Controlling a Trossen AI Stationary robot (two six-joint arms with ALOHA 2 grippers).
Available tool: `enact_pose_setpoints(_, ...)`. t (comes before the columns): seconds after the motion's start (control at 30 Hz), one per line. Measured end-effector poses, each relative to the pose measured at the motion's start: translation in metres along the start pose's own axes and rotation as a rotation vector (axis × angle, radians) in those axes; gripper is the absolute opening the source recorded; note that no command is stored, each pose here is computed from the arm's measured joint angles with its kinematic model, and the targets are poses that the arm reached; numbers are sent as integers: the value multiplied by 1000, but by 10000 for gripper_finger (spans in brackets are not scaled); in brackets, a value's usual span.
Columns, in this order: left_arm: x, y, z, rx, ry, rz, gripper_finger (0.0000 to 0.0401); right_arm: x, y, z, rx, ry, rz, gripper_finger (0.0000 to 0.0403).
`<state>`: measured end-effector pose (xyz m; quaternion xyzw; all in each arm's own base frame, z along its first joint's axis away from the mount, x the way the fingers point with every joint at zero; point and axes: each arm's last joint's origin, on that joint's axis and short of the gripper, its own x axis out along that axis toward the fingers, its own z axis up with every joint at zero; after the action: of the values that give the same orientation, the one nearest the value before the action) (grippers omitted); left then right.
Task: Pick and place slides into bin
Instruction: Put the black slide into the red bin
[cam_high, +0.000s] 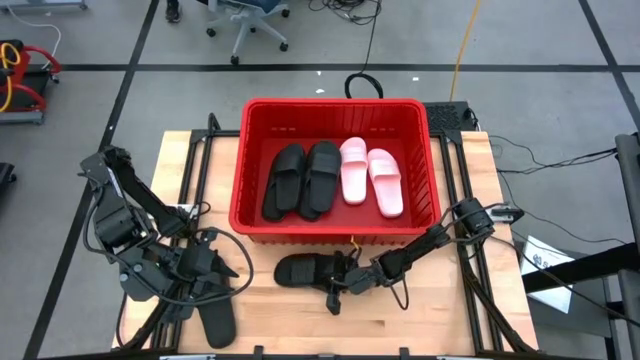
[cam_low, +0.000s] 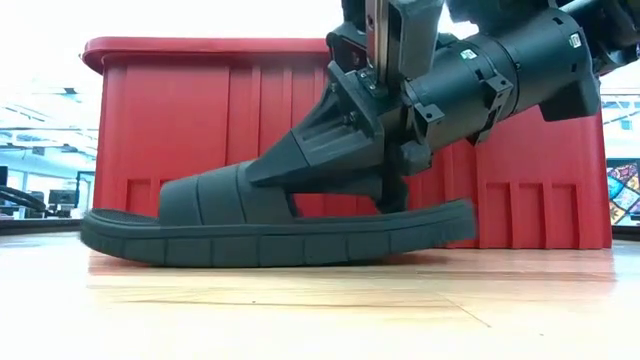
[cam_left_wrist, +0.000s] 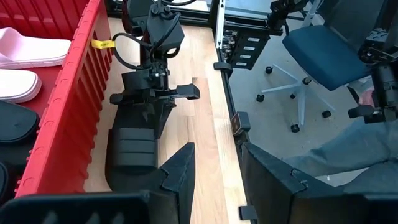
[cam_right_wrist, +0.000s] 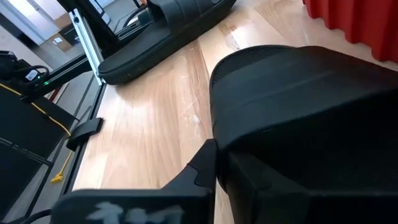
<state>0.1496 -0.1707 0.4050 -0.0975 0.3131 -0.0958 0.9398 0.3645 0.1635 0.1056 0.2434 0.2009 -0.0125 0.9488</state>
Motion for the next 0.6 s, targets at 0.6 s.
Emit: enact_pose_setpoints(0.6,0,0,0,-4,-2,3,129,-77,57,57,-109,2,101,1)
